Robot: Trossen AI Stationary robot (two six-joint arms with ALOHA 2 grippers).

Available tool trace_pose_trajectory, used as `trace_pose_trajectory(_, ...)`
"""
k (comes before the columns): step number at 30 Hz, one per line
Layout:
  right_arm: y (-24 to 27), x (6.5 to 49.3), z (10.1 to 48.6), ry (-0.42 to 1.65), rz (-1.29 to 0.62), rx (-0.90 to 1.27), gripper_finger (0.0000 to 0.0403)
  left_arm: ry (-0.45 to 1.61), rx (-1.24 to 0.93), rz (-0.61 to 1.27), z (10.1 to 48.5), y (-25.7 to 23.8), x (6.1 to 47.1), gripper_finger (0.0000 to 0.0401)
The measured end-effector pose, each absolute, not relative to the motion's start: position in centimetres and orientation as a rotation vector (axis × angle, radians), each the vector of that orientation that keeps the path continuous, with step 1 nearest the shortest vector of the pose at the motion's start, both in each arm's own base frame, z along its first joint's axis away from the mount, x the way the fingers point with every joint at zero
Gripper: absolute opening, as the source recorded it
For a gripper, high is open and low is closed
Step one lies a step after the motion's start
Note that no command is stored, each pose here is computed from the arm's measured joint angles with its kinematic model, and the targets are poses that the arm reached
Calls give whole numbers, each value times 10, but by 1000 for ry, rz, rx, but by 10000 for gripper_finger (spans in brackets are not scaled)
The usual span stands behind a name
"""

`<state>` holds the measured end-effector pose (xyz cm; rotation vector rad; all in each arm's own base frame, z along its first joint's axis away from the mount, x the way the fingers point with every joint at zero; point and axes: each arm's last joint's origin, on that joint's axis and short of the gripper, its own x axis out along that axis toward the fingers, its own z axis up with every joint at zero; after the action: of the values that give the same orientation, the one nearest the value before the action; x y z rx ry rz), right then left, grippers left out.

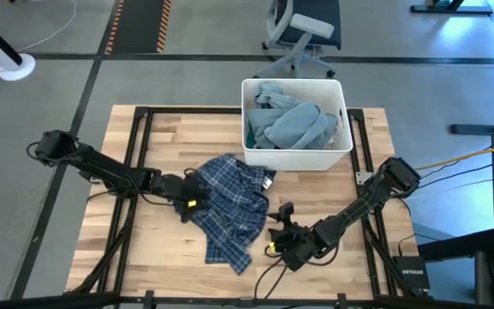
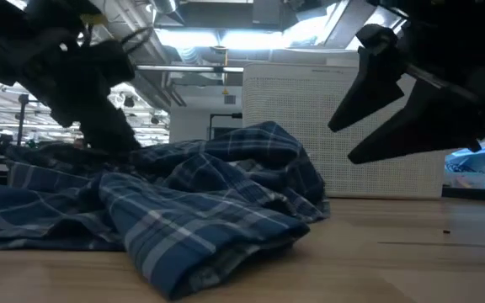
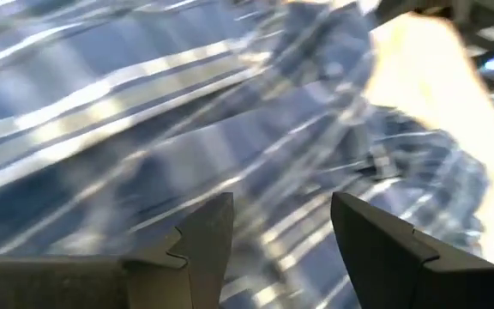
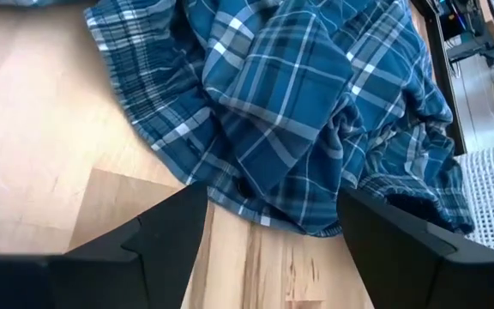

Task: Sort clothes
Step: Put the blue polo shirt into the white laundry bin

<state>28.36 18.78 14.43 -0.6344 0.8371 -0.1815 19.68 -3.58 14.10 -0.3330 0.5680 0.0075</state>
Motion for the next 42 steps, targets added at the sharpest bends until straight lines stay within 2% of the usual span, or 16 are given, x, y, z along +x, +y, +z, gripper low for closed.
trace_pose_trajectory(3,188,284,145,829,-197,-606,280,548,-309,-55,143,-48,202,191)
trace_pose_trajectory(7,187,283,151,812,-200,-591,280,623,-174,-80,160,-61,210,191)
trace_pose_trajectory(12,182,283,165,793,-212,-565,280,822,-17,64,191,-62,207,191)
trace_pose_trajectory(16,172,289,169,813,-198,-515,280,940,60,250,204,-55,194,191)
trace_pose_trajectory(21,154,300,160,878,-207,-431,280,1048,92,437,191,-42,178,191)
trace_pose_trajectory(26,130,305,139,946,-241,-280,280,1126,-9,533,165,-33,167,191)
trace_pose_trajectory(29,121,306,125,937,-237,-243,280,1149,-46,526,151,-32,165,191)
trace_pose_trajectory(33,116,310,118,862,-219,-236,280,1086,-99,410,133,-36,172,191)
trace_pose_trajectory(42,122,338,102,698,-78,-392,280,891,-97,235,117,-49,208,191)
